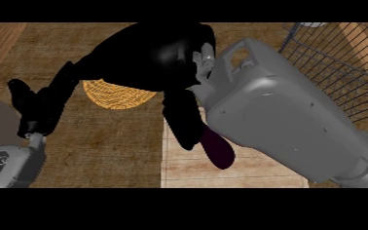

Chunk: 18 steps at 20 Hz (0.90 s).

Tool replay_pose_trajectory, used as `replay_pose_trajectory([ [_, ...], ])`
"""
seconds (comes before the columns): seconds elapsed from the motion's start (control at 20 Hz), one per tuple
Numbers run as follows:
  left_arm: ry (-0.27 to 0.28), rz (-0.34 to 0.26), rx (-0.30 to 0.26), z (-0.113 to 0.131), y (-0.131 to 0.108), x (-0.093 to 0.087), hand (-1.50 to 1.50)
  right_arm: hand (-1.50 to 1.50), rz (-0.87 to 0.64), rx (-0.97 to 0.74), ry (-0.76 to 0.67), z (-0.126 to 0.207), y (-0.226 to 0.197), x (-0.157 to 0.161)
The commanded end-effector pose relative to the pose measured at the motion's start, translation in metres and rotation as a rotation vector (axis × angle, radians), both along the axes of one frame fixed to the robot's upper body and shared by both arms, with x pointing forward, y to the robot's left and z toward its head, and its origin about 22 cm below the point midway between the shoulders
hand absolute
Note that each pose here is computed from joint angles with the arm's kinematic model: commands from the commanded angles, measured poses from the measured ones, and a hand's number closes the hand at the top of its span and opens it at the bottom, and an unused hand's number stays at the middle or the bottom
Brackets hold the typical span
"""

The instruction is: Pick the eggplant from the cutting board and place it in the basket

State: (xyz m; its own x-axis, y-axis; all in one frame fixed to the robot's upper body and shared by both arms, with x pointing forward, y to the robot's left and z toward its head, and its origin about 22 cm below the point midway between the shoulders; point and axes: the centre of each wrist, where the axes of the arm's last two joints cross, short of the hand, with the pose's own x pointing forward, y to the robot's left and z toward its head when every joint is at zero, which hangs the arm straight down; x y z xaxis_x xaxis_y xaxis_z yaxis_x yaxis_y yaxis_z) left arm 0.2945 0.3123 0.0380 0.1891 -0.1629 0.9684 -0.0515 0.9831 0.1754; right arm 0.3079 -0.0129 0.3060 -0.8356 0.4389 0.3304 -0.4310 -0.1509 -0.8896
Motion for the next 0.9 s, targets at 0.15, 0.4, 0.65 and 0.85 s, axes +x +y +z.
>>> replay_pose_trajectory([
  [0.15,0.000,0.024,0.007,0.003,0.014,0.004,0.00,-1.50,0.060,-0.222,0.098,0.033,-0.007,0.028],
  [0.4,-0.002,-0.004,0.014,0.001,0.006,-0.008,0.00,-1.50,0.040,-0.190,0.240,0.033,-0.059,0.068],
  [0.65,-0.017,0.012,0.009,-0.004,0.020,0.002,0.00,-1.50,0.034,-0.073,0.259,0.015,-0.083,0.065],
  [0.85,0.000,0.017,0.005,0.004,0.028,-0.009,0.00,-1.50,0.025,-0.023,0.311,-0.023,-0.105,0.061],
])
